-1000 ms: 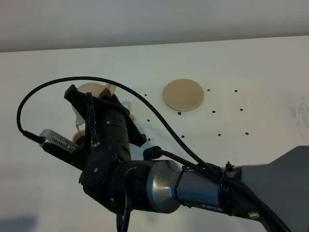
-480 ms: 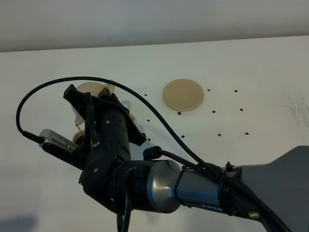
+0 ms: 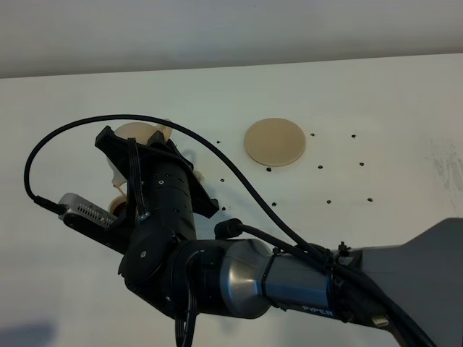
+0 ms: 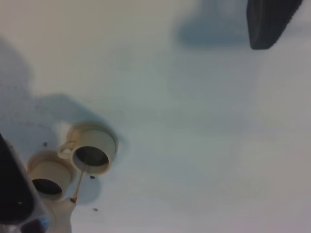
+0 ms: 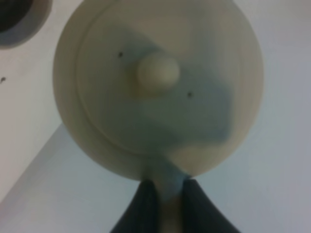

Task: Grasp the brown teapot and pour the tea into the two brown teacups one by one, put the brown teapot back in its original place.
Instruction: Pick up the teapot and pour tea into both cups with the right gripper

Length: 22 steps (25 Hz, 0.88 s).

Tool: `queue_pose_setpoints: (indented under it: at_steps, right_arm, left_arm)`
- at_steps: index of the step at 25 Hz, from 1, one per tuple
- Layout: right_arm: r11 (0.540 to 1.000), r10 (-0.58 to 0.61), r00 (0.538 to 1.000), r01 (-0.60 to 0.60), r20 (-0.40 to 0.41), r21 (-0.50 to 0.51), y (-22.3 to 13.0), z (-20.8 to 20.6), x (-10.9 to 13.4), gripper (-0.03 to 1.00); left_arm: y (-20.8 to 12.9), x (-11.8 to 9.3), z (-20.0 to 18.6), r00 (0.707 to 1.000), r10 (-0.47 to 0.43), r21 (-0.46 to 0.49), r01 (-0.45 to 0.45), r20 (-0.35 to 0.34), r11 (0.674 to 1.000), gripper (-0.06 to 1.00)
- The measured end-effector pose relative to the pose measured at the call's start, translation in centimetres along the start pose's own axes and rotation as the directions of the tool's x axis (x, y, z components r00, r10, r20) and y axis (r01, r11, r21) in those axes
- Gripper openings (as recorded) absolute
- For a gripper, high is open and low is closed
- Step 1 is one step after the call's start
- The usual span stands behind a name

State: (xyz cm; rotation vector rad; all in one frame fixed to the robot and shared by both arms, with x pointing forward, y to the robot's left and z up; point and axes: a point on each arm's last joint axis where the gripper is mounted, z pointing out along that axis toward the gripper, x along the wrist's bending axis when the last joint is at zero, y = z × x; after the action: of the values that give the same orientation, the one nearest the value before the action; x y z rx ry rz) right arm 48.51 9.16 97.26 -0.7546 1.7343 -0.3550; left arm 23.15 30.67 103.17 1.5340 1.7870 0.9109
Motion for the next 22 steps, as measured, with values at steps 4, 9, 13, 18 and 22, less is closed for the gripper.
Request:
queue_pose_setpoints:
  at_steps: [4, 9, 13, 18, 22]
  right_arm:
    - [1.000, 0.000, 1.000, 0.000, 0.000, 0.000, 0.00, 0.00, 0.00, 0.10]
    - [1.000, 0.000, 1.000, 0.000, 0.000, 0.000, 0.00, 0.00, 0.00, 0.10]
    - [1.000, 0.016, 1.000, -0.016, -0.005, -0.002, 0.02, 0.00, 0.05, 0.10]
    - [0.993, 0.111, 0.993, -0.112, -0.048, -0.026, 0.29, -0.02, 0.41, 0.10]
    - [0.969, 0.234, 0.965, -0.241, -0.119, -0.048, 0.70, -0.09, 0.94, 0.10]
  left_arm:
    - [0.00, 0.00, 0.00, 1.000, 0.000, 0.000, 0.000, 0.000, 1.000, 0.43]
    - [0.00, 0.00, 0.00, 1.000, 0.000, 0.000, 0.000, 0.000, 1.000, 0.43]
    - [0.00, 0.00, 0.00, 1.000, 0.000, 0.000, 0.000, 0.000, 1.000, 0.43]
    - [0.00, 0.00, 0.00, 1.000, 0.000, 0.000, 0.000, 0.000, 1.000, 0.43]
    - [0.00, 0.00, 0.00, 1.000, 0.000, 0.000, 0.000, 0.000, 1.000, 0.43]
